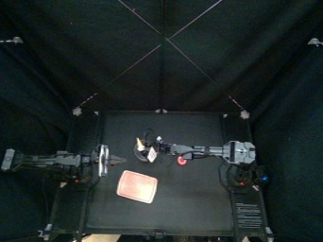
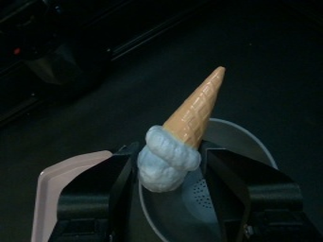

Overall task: Pick the ice cream then place it in the grey bowl
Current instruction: Drop ice cream in the grey bowl and return to neutral

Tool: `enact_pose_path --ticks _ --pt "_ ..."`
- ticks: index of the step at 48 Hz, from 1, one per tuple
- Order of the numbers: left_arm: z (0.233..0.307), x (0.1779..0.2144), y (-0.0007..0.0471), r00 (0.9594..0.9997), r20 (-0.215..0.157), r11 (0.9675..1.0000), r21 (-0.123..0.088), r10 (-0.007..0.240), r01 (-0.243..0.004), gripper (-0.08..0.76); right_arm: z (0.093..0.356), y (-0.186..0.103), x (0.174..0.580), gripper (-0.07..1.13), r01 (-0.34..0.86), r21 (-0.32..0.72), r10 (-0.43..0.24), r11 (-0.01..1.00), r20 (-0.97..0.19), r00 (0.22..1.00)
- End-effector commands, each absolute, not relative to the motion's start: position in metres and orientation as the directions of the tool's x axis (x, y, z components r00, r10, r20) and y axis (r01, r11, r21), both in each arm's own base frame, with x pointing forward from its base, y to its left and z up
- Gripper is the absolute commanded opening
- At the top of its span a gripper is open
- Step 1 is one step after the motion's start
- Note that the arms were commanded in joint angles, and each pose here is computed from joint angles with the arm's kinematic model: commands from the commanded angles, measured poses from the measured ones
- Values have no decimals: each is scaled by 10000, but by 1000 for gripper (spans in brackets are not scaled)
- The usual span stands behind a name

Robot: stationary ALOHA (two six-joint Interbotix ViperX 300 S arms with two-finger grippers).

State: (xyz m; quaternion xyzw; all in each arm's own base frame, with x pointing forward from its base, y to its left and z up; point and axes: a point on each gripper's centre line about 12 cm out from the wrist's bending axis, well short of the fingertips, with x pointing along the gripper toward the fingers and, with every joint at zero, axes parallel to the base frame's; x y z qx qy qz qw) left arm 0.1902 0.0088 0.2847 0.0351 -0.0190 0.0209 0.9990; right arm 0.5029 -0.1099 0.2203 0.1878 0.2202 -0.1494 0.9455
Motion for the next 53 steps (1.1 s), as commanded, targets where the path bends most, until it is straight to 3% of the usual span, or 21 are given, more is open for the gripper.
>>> enact_pose_path --ticks 1,9,16,26,39,53 --pt "2904 1888 88 9972 623 9961 756 405 -452 -28 2361 -1129 5025 846 3692 2886 -2111 8834 -4583 8633" --pt "2907 1860 90 9965 715 9961 742 423 -476 -28 2383 -1104 4943 1003 3799 2830 -2126 8807 -4806 8508" --pt "2907 1860 90 9965 715 9961 742 423 -476 -28 2514 -1128 4869 1028 3789 2801 -2224 8821 -4615 8588" --pt "2904 1861 93 9967 684 9961 742 437 -488 -28 3015 -1072 4544 1028 3327 2295 -2369 9147 -3625 9014" --pt "2892 1860 96 9970 623 9960 741 456 -502 -28 3540 -687 3648 1028 2432 2184 -1942 9451 -2231 9553" --pt "2870 1852 103 9976 486 9958 742 501 -536 -28 3632 -242 2409 1028 1127 2394 -1038 9644 -493 9934"
